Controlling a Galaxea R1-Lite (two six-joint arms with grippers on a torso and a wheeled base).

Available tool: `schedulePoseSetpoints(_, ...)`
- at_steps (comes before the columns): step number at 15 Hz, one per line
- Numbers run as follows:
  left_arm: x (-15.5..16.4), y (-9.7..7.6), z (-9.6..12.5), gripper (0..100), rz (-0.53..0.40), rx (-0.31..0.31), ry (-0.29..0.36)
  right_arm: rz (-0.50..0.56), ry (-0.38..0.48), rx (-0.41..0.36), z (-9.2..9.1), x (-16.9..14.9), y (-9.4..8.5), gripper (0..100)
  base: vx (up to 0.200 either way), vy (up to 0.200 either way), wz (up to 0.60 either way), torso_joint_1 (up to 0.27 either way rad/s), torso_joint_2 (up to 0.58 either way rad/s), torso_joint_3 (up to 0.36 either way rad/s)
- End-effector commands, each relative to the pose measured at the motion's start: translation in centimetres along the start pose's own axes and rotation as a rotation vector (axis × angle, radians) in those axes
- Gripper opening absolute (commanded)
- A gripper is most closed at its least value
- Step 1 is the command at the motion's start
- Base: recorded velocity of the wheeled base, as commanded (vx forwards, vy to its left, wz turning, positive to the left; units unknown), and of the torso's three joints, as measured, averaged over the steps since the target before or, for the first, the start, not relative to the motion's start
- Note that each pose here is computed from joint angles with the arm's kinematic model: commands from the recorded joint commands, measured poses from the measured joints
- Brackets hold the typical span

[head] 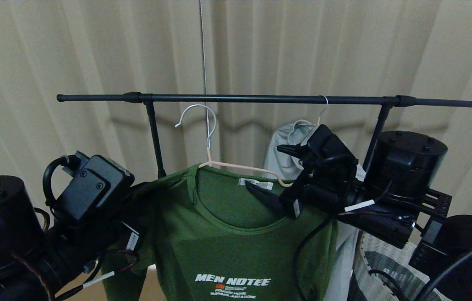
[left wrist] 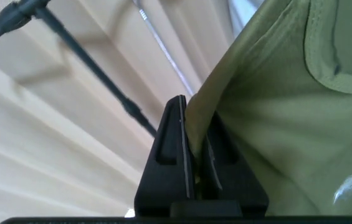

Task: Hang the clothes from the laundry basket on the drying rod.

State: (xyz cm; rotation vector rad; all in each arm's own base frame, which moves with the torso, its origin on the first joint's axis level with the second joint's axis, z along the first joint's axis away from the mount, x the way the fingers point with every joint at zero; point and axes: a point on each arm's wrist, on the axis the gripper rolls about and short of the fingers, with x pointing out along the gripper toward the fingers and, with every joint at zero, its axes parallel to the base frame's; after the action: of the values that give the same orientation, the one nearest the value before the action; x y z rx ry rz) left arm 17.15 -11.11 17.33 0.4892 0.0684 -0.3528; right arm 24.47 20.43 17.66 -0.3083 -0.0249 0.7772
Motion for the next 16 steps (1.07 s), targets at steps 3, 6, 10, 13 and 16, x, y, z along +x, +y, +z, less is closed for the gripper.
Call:
schedulePoseSetpoints(3, -0.01, -0.12, 0.02, 0, 0.001, -0.002, -0.017, 0.004, 0.012, 0.000, -0.40, 0.36, 0.10, 100, 0.000, 0.000, 0.00, 0.000, 0.00, 0.000)
schedulePoseSetpoints(6, -0.04, -0.07, -0.22, 0, 0.006, 0.001, -0.008, 0.003, 0.008, 0.000, -0.29, 0.25, 0.07, 100, 0.000, 0.000, 0.00, 0.000, 0.00, 0.000)
schedulePoseSetpoints(10, 0.18, 0.15, -0.68, 0, 0.040, 0.002, 0.025, -0.041, 0.005, 0.000, -0.10, 0.08, -0.45, 100, 0.000, 0.000, 0.00, 0.000, 0.00, 0.000)
schedulePoseSetpoints(13, 0.13, 0.08, -0.79, 0, 0.037, 0.010, 0.028, -0.046, 0.000, -0.001, 0.03, 0.12, -0.50, 100, 0.000, 0.000, 0.00, 0.000, 0.00, 0.000)
schedulePoseSetpoints(16, -0.09, -0.18, -0.77, 0, 0.022, 0.013, 0.021, -0.054, 0.011, 0.000, -0.23, 0.27, -0.66, 100, 0.000, 0.000, 0.00, 0.000, 0.00, 0.000)
